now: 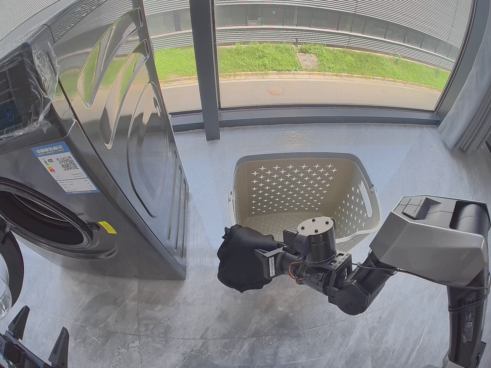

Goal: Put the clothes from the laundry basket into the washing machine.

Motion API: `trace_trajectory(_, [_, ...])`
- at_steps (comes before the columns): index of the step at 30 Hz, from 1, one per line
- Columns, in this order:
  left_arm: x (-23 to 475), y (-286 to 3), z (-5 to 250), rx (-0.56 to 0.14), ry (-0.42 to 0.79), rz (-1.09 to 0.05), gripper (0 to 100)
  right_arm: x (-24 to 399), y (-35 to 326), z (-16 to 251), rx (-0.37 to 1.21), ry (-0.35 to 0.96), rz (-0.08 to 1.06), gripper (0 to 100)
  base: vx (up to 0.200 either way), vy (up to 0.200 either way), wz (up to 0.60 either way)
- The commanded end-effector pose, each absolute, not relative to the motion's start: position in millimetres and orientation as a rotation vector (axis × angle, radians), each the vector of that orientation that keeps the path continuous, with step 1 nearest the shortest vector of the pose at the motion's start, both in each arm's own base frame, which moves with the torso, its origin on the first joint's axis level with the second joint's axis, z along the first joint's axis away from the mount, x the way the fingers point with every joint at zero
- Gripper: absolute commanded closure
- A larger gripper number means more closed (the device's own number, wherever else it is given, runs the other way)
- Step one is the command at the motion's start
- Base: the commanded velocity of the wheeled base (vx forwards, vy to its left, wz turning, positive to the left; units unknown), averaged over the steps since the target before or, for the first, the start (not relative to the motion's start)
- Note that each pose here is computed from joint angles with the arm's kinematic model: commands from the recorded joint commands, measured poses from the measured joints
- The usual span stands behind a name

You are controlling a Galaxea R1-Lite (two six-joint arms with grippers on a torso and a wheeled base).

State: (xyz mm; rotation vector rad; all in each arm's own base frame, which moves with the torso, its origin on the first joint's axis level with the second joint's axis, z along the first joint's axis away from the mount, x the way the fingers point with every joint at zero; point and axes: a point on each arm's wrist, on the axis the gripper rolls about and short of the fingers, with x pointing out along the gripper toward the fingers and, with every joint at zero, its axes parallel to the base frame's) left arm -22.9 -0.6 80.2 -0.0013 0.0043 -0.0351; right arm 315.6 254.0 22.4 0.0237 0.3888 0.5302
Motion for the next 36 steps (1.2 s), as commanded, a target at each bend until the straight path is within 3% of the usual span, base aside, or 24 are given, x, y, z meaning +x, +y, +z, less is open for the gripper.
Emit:
trace_trajectory(1, [-23,-1,75,-0.002,0.008,-0.035,0,316,255,20,0.024,0.39,0.53,100,0.0,0.0,0.0])
trace_trajectory(19, [-23,-1,75,0.0,0.008,-0.035,0,285,235,57,0.025,0.362,0.542,100,0.0,0.0,0.0])
trace_trajectory(27, [-23,-1,75,-0.002,0.008,-0.035,0,284,232,77,0.085,0.245,0.541,100,0.0,0.0,0.0])
trace_trajectory(36, [-23,-1,75,-0.002,0.008,-0.035,0,244,218,131,0.146,0.113,0.597,100,0.0,0.0,0.0])
